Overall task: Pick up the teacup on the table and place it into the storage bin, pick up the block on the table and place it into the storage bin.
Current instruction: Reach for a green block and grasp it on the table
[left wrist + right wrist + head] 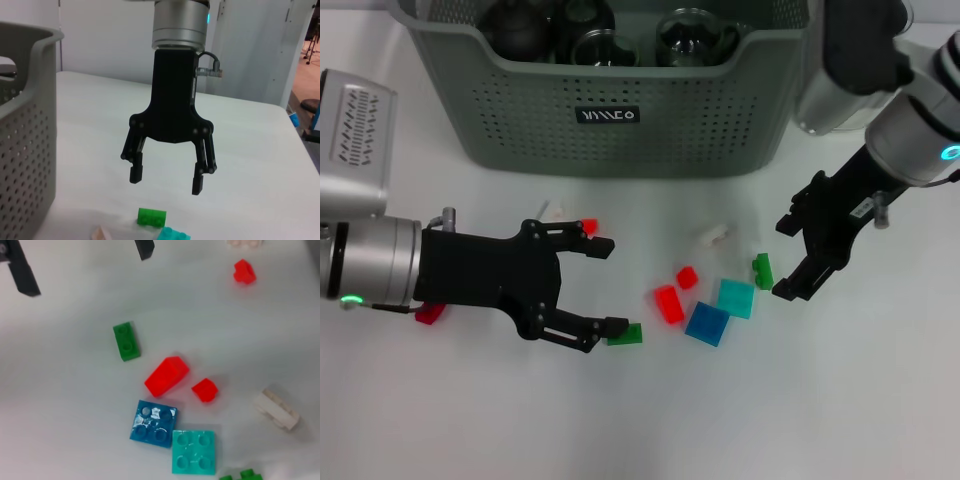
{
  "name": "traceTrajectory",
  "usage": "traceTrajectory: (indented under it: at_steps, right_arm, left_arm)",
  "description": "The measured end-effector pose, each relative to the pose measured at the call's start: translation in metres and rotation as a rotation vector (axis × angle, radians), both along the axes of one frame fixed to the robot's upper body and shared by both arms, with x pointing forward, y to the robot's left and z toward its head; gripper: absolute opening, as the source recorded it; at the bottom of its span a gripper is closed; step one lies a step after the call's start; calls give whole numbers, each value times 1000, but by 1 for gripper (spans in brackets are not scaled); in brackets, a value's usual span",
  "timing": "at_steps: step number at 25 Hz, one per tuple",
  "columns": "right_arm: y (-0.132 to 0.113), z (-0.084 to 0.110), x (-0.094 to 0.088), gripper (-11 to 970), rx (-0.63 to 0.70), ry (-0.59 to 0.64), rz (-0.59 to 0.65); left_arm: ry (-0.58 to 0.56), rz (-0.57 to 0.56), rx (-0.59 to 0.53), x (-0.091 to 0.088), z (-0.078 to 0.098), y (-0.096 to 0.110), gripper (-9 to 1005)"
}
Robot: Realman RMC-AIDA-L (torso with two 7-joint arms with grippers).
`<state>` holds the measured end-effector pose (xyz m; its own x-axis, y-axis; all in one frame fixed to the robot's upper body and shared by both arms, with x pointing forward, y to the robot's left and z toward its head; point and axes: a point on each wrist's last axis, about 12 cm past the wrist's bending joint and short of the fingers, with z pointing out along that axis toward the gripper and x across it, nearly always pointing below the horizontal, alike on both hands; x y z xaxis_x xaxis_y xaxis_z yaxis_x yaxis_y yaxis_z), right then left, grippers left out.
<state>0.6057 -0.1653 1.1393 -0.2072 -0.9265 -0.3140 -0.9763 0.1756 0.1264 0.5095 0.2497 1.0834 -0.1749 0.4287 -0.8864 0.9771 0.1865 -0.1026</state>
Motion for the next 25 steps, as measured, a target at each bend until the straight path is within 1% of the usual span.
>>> traceTrajectory:
  at_steps: [11, 15, 20, 25]
  right_arm:
    - [20, -20, 5, 940, -111, -69, 56]
    - [26, -22, 5, 938, -118, -80, 75]
    - [29, -24, 4, 924, -123, -80, 83]
    - [32, -26, 3, 828, -125, -78, 91]
  left_arm:
    - [20, 11, -13, -1, -4, 0, 928]
    - [23, 16, -13, -1, -5, -1, 928]
    - [27, 20, -17, -1, -6, -1, 928]
    - [25, 29, -21, 0, -6, 0, 927]
